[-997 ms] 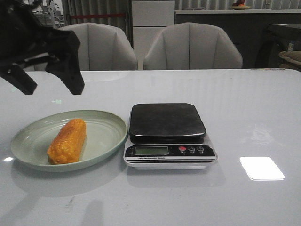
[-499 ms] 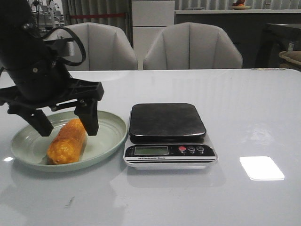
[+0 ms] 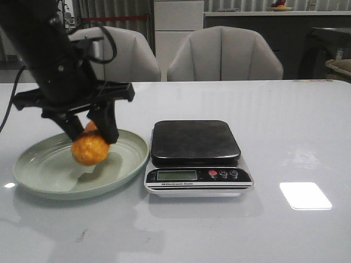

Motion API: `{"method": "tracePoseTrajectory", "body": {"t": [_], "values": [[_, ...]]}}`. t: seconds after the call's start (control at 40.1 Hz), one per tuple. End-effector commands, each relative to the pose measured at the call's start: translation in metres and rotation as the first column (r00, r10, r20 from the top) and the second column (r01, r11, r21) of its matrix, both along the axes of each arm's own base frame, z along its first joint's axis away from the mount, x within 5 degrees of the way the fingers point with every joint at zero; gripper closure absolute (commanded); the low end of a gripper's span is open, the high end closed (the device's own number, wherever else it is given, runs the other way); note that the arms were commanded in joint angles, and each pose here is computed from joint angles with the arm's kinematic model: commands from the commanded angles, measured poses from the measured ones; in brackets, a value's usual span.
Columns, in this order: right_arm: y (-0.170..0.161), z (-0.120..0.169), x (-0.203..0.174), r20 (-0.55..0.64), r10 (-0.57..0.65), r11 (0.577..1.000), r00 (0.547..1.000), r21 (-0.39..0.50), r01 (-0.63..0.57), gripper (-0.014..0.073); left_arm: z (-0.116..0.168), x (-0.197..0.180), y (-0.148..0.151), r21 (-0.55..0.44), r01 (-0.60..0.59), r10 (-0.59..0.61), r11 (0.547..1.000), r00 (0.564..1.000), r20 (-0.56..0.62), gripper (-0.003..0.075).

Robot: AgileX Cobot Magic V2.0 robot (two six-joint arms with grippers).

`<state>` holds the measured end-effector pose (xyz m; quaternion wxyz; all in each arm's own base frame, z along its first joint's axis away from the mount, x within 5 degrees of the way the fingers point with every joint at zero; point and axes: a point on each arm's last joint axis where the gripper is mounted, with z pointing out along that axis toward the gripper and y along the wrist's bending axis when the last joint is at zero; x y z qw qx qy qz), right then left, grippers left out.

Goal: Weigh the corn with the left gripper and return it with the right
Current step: 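Reach the left gripper to the corn cob, grasp and lift it, then lower the corn onto the scale and open the left gripper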

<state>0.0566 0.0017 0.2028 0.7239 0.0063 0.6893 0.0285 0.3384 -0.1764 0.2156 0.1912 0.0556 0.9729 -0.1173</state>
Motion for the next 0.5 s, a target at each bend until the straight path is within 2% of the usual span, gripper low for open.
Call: {"method": "tracePoseTrajectory", "body": {"t": [0.0, 0.15, 0.349, 0.474], "values": [[-0.001, 0.007, -0.002, 0.090, -0.010, 1.000, 0.996, -0.012, 0.011, 0.0386, 0.055, 0.000, -0.017, -0.102, 0.029, -0.014, 0.994, 0.989, 0.144, 0.0607], [-0.001, 0.007, -0.002, 0.090, -0.010, 1.000, 0.996, -0.012, 0.011, 0.0386, 0.066, -0.005, -0.053, -0.177, 0.093, -0.059, 0.980, 0.980, 0.189, 0.0606], [-0.001, 0.007, -0.002, 0.091, -0.010, 1.000, 0.996, -0.012, 0.011, 0.0386, 0.051, -0.005, -0.094, -0.212, 0.149, -0.114, 0.966, 0.979, 0.172, 0.0598], [-0.001, 0.007, -0.002, 0.091, -0.010, 1.000, 0.996, -0.012, 0.011, 0.0386, 0.038, -0.002, -0.109, -0.228, 0.151, -0.122, 0.962, 0.983, 0.135, 0.0535]]}}
